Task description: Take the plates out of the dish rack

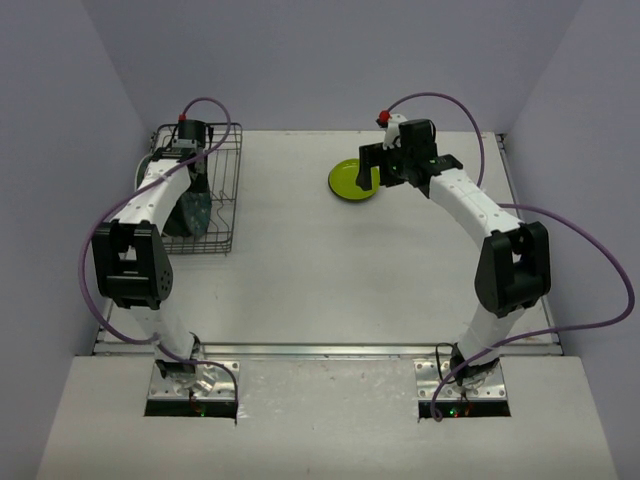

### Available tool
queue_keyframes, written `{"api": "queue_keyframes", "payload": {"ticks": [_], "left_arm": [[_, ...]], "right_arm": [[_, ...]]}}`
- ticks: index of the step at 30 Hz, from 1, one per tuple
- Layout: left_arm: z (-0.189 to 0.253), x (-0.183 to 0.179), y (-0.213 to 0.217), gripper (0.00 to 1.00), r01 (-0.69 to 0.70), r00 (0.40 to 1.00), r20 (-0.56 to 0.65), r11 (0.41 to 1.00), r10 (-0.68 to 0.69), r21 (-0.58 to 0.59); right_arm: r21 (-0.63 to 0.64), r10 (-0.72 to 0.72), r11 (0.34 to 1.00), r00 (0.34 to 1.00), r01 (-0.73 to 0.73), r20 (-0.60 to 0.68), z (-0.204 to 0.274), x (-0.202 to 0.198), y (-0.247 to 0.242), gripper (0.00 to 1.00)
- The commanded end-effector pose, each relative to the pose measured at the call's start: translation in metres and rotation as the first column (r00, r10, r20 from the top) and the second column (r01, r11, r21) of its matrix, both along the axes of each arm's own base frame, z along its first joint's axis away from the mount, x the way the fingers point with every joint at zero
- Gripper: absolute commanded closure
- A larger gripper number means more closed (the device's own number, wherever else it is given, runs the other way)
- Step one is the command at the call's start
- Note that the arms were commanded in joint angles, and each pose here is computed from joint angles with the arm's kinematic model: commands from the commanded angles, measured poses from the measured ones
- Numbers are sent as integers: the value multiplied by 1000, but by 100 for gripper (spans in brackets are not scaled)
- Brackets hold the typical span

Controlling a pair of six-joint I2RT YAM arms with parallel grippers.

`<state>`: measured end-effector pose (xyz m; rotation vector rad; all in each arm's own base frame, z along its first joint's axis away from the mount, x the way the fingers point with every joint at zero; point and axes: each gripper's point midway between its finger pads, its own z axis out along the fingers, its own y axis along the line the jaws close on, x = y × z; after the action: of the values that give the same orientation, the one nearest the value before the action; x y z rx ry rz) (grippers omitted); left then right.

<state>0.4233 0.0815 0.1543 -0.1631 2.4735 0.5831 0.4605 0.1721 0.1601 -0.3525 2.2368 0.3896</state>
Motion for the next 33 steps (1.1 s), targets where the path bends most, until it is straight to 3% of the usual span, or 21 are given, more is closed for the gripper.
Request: {"api": "queue_keyframes", "payload": {"ticks": [1, 7, 20, 22, 26, 27, 30, 32, 33], "left_arm": [[2, 13, -6, 67, 30, 997, 72, 995, -23, -95], [27, 14, -5, 100, 36, 991, 132, 996, -25, -84], [165, 15, 8, 100, 30, 936, 348, 995, -61, 94], [205, 14, -3, 100, 45, 906, 410, 988, -103, 148], [242, 10, -22, 100, 85, 872, 464, 981, -159, 177], [261, 9, -39, 100, 159, 838, 504, 977, -209, 141], [267, 0, -82, 100, 376, 785, 523, 926, -333, 25], [260, -9, -111, 100, 507, 741, 538, 860, -403, -54], [255, -17, -131, 100, 597, 701, 549, 796, -456, -102]], "right_arm": [[32, 25, 999, 996, -28, 87, 28, 3, 4, 2], [48, 35, 998, 996, -39, 83, 30, 1, 8, 3], [65, 61, 996, 993, -68, 102, 39, -5, 19, 3], [69, 66, 995, 992, -74, 111, 43, -5, 21, 3], [92, 95, 990, 988, -107, 122, 51, -9, 27, 3], [110, 110, 986, 984, -126, 140, 60, -12, 31, 2], [189, 184, 958, 969, -215, 166, 76, -26, 46, 2], [255, 237, 927, 957, -275, 169, 82, -42, 57, 1], [295, 262, 904, 947, -309, 188, 90, -48, 64, 1]]}}
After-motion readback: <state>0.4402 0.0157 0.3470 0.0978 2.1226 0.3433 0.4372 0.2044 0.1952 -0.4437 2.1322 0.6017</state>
